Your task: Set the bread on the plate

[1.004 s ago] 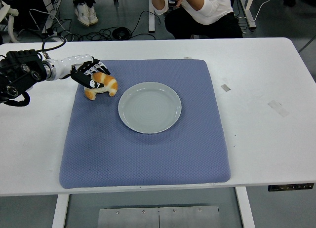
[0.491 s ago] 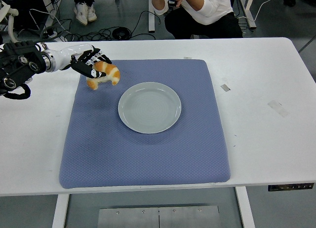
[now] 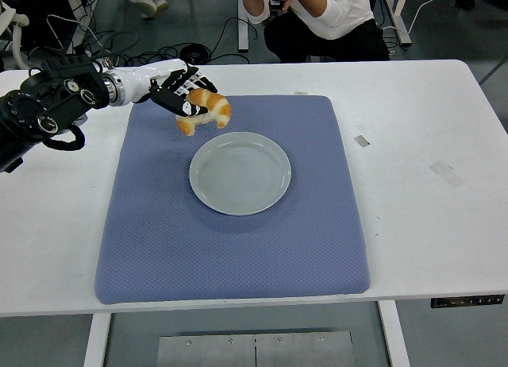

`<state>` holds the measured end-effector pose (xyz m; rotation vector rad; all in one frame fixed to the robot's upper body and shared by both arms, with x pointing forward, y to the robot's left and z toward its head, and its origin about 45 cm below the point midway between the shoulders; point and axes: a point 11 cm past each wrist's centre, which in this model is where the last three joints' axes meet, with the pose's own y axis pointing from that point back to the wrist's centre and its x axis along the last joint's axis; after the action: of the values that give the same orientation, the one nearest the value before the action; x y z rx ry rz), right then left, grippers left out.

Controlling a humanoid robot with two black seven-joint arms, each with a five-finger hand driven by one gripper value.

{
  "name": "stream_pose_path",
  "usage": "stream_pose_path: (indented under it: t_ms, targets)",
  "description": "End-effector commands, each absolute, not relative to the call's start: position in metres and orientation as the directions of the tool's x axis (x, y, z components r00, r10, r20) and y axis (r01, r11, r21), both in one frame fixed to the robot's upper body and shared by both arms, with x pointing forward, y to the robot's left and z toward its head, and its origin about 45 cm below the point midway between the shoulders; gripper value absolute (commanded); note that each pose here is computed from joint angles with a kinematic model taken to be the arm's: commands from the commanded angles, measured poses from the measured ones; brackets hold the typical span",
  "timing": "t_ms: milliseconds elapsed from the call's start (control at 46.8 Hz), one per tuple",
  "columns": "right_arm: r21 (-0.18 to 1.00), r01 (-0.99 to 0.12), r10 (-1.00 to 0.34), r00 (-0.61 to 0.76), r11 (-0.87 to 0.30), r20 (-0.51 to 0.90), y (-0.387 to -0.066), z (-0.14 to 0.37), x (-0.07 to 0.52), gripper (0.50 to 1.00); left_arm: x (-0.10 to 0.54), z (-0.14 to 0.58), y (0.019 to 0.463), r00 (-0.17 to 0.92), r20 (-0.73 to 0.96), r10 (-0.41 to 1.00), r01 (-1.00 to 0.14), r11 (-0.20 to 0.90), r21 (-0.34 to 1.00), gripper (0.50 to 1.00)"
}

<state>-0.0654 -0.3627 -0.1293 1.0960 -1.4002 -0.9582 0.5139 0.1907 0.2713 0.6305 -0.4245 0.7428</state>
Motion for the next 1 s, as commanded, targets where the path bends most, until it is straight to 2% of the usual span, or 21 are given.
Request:
stream_pose_path:
  t_ms: [0,85,342,983]
  targets:
    - [0.961,-0.112,-0.967,-0.012,0.254,0.254,-0.363,-0.129,-0.065,1.000,0.511,0.269,0.170,0.689,0.552,0.469,-0.708,0.599,0.375,0.636]
    - [0.960,-0.112,-0.967,-0.012,0.255,0.255,-0.363,-0.129,-0.065,1.000,0.507,0.266,0.152,0.709,0.542,0.451,-0.684,0.625,0.375,0.636]
    - [0.960,-0.112,-0.967,-0.012,0.255,0.255,-0.363,-0.129,-0.065,1.000,0.498,0.261,0.141,0.751,0.517,0.411,-0.636,0.661,0.398,0.637]
    - [0.960,-0.112,-0.967,-0.012,0.255,0.255,-0.363,-0.129,-0.065,1.000,0.487,0.251,0.145,0.801,0.468,0.373,-0.577,0.689,0.439,0.649]
